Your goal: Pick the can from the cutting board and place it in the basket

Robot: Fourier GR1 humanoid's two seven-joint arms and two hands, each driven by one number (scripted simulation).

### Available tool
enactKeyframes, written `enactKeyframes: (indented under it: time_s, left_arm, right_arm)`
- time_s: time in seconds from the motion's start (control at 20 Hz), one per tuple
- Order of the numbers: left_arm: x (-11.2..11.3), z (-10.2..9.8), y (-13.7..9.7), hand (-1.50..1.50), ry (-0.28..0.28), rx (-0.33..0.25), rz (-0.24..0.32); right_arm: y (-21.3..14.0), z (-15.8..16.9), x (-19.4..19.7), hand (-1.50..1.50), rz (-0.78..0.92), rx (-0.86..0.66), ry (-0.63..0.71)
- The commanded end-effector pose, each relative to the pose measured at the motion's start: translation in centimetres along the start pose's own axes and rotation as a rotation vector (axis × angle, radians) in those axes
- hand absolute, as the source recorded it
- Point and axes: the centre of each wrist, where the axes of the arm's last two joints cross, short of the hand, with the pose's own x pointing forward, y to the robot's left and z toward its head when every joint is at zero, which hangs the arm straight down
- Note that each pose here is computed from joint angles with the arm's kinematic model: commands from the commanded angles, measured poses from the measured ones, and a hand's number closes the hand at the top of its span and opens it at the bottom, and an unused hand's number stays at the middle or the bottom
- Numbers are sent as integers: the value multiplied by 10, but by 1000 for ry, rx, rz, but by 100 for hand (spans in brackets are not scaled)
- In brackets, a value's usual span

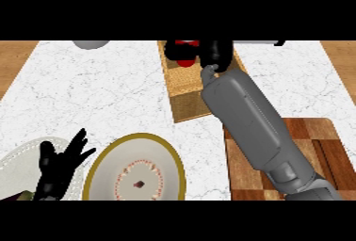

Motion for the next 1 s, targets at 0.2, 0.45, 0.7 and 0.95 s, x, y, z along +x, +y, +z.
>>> enactKeyframes:
  time_s: [0.2,0.45,0.7,0.95]
  left_arm:
    - [-17,-5,8,0,66,0,11]
    - [-15,-1,-8,0,91,9,9]
    - [-6,-5,-18,0,55,-6,15]
    - [-15,4,8,0,79,4,10]
  right_arm:
    - [-22,-28,-30,-150,250,3,-11]
    - [-26,-24,-51,-150,238,-23,-76]
    - [-37,-24,-46,-150,134,-88,-77]
    - [-72,-28,-26,-150,-1,-146,-4]
